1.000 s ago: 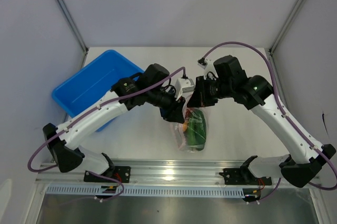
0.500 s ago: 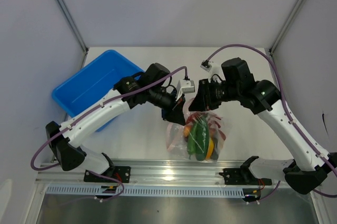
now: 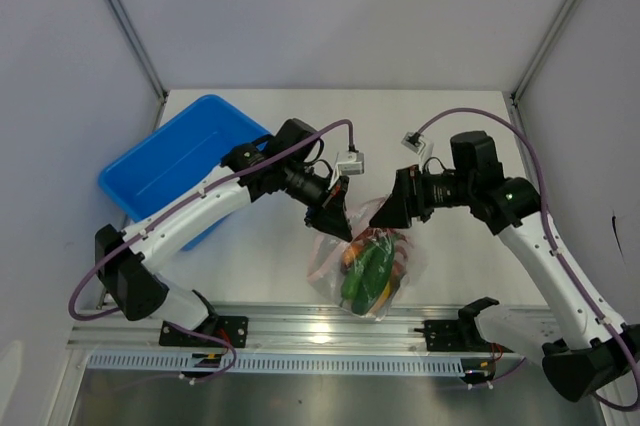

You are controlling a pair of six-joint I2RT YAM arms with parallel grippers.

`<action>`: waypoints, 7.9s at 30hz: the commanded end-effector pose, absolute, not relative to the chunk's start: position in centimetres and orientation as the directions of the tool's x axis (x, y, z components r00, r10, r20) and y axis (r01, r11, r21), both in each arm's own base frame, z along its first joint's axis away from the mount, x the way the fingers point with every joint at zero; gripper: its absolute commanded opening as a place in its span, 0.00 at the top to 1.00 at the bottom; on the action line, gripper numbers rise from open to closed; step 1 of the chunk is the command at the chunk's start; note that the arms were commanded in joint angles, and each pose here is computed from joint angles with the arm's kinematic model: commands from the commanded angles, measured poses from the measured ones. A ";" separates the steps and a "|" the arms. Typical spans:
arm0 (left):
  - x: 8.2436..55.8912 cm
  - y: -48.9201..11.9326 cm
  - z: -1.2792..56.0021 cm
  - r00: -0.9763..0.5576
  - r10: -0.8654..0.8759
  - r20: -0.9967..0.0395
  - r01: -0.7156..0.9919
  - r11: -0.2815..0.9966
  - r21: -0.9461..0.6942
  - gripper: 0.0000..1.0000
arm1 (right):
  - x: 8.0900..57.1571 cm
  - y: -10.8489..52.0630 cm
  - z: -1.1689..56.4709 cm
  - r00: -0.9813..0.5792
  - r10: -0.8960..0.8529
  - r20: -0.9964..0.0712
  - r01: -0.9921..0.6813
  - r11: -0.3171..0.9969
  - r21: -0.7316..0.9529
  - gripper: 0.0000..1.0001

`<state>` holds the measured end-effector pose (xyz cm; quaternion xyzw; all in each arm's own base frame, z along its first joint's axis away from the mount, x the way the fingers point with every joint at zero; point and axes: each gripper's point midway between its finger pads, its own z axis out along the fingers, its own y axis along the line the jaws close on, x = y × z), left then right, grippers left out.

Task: Place the food in the zip-top bag and seal the zipper
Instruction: Zip the zipper food storage bag at the center of the board.

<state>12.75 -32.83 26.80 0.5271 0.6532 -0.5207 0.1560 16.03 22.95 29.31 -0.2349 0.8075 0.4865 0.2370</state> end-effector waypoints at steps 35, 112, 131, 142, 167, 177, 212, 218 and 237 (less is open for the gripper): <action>12.1 -32.8 27.1 -0.421 0.501 -0.756 0.794 -0.200 -0.574 0.99 | 14.6 21.9 30.2 -0.687 -0.017 -0.727 -0.708 0.245 0.663 0.72; 18.2 -37.7 37.3 -0.024 0.358 -0.933 0.975 0.215 0.058 0.23 | 16.3 24.4 34.9 -0.760 0.015 -0.650 -0.597 0.379 0.707 1.00; 17.7 -37.7 36.7 -0.102 0.317 -0.943 0.986 0.158 -0.054 0.42 | 15.1 24.3 35.1 -0.755 -0.013 -0.655 -0.619 0.341 0.707 1.00; 17.6 -37.9 35.7 -0.125 0.358 -0.925 0.986 0.146 -0.076 0.68 | 15.2 24.4 35.4 -0.748 -0.011 -0.663 -0.628 0.336 0.702 1.00; 16.2 -38.6 34.6 -0.257 0.396 -0.882 0.960 -0.001 -0.280 0.99 | 14.7 23.3 36.5 -0.605 -0.093 -0.790 -0.781 0.259 0.568 0.77; 16.1 -38.8 34.3 -0.307 0.405 -0.861 0.940 -0.014 -0.341 0.99 | 14.1 24.0 37.3 -0.617 -0.063 -0.785 -0.782 0.161 0.602 1.00; 15.8 -36.6 32.0 -0.355 0.473 -0.806 0.925 0.054 -0.375 0.99 | 12.9 22.6 38.8 -0.588 -0.056 -0.807 -0.801 0.177 0.571 0.55; 15.8 -36.9 33.2 -0.338 0.458 -0.822 0.930 0.027 -0.367 0.99 | 13.2 22.7 37.4 -0.606 -0.100 -0.789 -0.791 0.184 0.584 0.53; 16.1 -35.7 35.5 -0.349 0.399 -0.848 0.929 0.028 -0.369 0.99 | 14.2 22.3 33.1 -0.634 -0.169 -0.755 -0.766 0.270 0.583 0.38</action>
